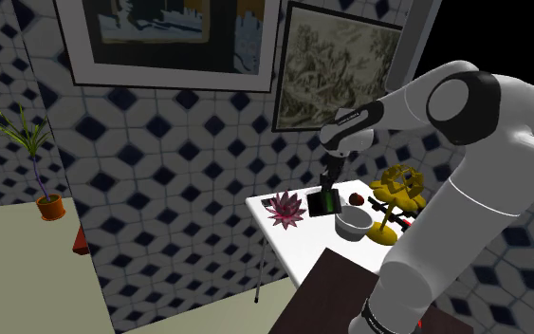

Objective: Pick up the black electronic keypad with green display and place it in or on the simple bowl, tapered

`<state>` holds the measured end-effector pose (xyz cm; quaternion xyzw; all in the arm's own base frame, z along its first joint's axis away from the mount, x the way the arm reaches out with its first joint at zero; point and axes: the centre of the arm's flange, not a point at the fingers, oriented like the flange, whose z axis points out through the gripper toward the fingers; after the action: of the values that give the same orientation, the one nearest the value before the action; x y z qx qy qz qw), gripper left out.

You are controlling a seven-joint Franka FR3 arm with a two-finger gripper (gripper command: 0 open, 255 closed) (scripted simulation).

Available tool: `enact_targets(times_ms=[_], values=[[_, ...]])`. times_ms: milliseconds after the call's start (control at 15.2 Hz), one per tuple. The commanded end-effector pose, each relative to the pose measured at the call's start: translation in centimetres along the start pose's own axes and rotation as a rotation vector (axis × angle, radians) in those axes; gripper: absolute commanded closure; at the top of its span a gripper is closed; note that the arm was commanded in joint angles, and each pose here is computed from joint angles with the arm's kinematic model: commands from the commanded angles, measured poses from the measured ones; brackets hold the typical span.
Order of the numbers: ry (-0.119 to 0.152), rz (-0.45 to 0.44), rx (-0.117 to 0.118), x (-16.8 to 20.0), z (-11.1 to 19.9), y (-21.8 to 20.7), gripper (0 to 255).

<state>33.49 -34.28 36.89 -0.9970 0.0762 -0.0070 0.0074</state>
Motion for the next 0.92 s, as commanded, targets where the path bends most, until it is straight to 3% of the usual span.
enact_targets(times_ms=[0, 858], values=[[0.001, -0.002, 0.000, -0.6, -0.6, 2.6, 255], [0.001, -0.002, 0.000, -3.2, -3.7, 19.3, 255]])
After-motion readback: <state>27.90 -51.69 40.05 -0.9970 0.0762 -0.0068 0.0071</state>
